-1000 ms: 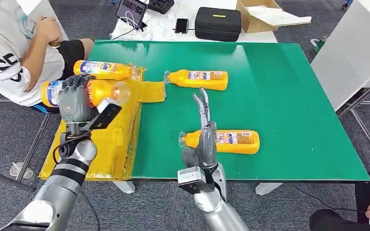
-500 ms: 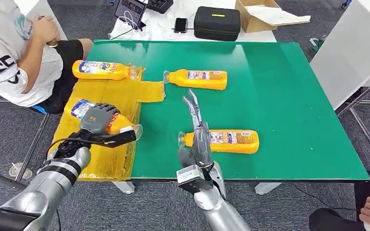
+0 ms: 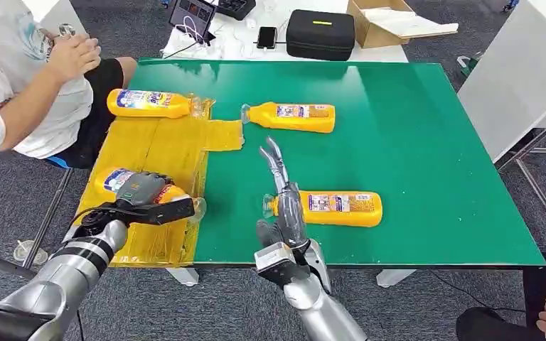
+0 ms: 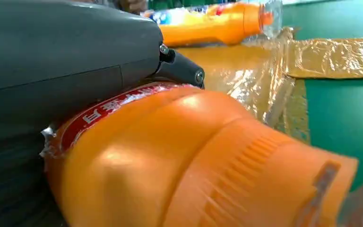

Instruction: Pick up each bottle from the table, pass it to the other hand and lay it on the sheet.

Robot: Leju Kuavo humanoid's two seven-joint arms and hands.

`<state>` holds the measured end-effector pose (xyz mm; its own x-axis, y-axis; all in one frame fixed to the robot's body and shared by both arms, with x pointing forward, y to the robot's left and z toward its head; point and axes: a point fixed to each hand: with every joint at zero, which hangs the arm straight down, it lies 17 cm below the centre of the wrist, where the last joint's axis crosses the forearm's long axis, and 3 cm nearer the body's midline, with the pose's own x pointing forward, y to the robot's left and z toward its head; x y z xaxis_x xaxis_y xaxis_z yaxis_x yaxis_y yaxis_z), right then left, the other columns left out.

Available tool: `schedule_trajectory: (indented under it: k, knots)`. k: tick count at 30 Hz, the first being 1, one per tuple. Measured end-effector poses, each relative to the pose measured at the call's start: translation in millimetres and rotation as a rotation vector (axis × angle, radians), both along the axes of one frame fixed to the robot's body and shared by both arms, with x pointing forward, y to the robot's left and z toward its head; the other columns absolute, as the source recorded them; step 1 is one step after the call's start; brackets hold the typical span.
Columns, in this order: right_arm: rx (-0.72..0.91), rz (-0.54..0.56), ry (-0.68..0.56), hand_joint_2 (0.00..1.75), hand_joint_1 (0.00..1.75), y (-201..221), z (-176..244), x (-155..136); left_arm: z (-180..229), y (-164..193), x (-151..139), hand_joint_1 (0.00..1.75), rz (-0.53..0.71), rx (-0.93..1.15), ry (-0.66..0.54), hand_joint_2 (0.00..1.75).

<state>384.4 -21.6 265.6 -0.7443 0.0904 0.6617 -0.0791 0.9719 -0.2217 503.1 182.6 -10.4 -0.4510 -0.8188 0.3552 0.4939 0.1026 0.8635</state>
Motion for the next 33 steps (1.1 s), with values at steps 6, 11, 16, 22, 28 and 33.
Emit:
schedule_trajectory:
  k: [6, 11, 16, 22, 28, 33]
  knots:
    - [-0.009, 0.022, 0.017, 0.0, 0.0, 5, -5, 2, -6, -1, -6, 0.0, -0.001, -0.016, 0.056, 0.0]
    - [-0.018, 0.051, 0.041, 0.0, 0.0, 11, -11, 4, -7, -5, -11, 0.0, -0.017, -0.039, 0.092, 0.0]
    - [-0.026, 0.062, 0.052, 0.0, 0.0, 14, -15, 5, -7, -9, -17, 0.0, -0.031, -0.088, 0.138, 0.0]
    - [-0.03, 0.072, 0.069, 0.0, 0.0, 15, -21, 7, -3, -11, -23, 0.0, -0.043, -0.168, 0.215, 0.0]
    - [-0.033, 0.077, 0.076, 0.0, 0.0, 16, -24, 9, 23, -21, -26, 0.0, -0.021, -0.434, 0.316, 0.0]
    - [-0.039, 0.086, 0.087, 0.0, 0.0, 18, -29, 9, 76, -38, -30, 0.0, 0.009, -0.884, 0.34, 0.0]
